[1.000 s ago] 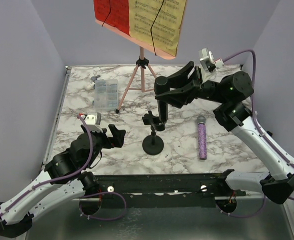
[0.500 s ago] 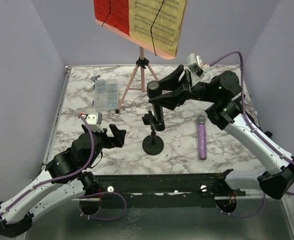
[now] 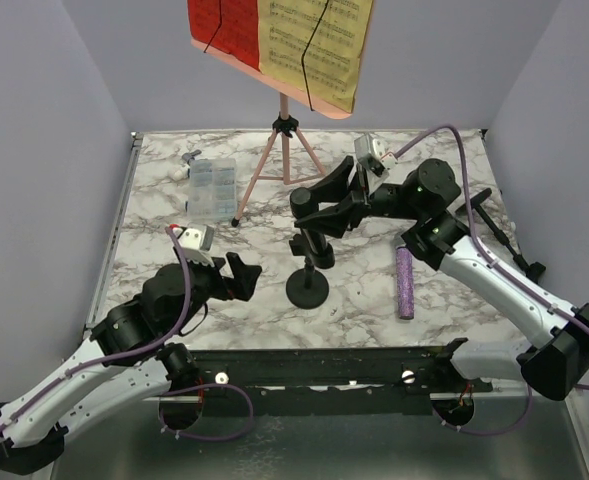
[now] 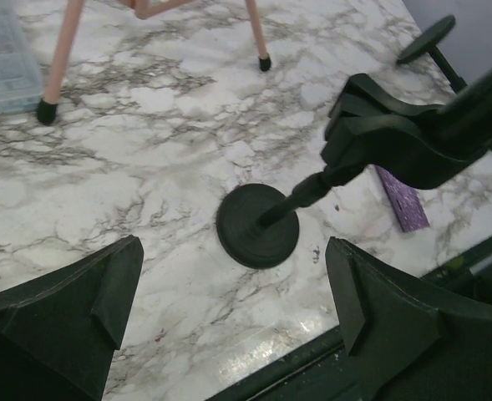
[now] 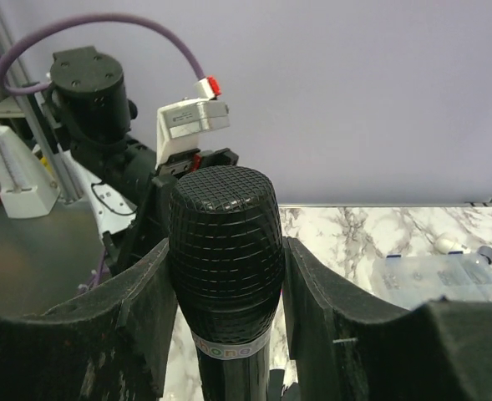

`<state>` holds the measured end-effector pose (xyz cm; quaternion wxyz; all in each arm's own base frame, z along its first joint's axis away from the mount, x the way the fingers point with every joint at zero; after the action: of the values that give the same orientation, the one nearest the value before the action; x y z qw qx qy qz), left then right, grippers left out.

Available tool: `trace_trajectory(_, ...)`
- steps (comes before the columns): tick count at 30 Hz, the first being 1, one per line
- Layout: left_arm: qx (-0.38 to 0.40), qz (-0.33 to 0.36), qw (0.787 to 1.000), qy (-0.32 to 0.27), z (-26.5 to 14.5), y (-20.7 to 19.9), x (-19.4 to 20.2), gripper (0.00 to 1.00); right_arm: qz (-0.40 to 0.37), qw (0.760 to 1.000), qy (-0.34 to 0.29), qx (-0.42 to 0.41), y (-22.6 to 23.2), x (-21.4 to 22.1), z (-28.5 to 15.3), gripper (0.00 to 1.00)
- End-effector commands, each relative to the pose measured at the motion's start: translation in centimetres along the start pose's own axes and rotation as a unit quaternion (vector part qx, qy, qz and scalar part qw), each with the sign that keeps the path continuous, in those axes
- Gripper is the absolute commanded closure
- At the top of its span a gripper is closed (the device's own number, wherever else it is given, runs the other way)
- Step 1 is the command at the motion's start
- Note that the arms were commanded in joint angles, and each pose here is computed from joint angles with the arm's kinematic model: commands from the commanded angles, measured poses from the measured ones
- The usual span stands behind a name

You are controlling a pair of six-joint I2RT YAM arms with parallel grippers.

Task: Set up the instrument practice props

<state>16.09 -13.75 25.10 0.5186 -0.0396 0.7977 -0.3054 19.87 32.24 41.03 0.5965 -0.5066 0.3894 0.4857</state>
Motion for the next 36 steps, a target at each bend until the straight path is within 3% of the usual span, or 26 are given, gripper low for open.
trace_trajectory(1,0.128,0.041,0.99,0.045,-0.4,-4.9,0.1,0.01,0.007,0.998,0.005,-0.057,2.5,1.5,-0.6,1.0)
trace_trajectory(6,0.243,0.079,0.962,0.093,-0.4,-8.8,1.7,0.01,-0.013,0.999,0.001,-0.049,3.4,1.3,-1.8,0.99)
trace_trajectory(14,0.269,0.199,0.933,0.128,3.2,-10.8,2.6,0.01,0.007,0.989,0.007,-0.147,3.4,1.3,-4.4,1.0)
trace_trajectory(22,0.311,0.255,0.912,0.083,4.5,-11.4,2.4,0.01,0.016,0.976,0.027,-0.213,2.3,2.2,-6.3,1.0)
trace_trajectory(26,0.333,0.321,0.882,0.085,5.2,-10.8,2.0,0.01,0.036,0.974,0.048,-0.216,2.0,2.9,-7.1,1.0)
trace_trajectory(31,0.398,0.315,0.855,0.11,7.2,-9.5,-0.7,0.01,0.051,0.973,0.055,-0.217,1.4,3.6,-7.0,0.99)
trace_trajectory(36,0.476,0.297,0.819,0.123,8.1,-11.3,0.1,0.01,0.047,0.975,0.043,-0.212,1.5,3.1,-6.9,0.99)
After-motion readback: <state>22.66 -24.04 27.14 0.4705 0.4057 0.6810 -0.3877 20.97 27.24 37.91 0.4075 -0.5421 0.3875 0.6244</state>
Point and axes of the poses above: each gripper's point midway between its finger pads, its own z axis out along the fingers, its own y axis along the line the jaws close on, x = y × z, the point moved 2 cm from there along -z, back along the fingers, and after that the axes turned 12 degrees about -z, right-handed, at the moved point
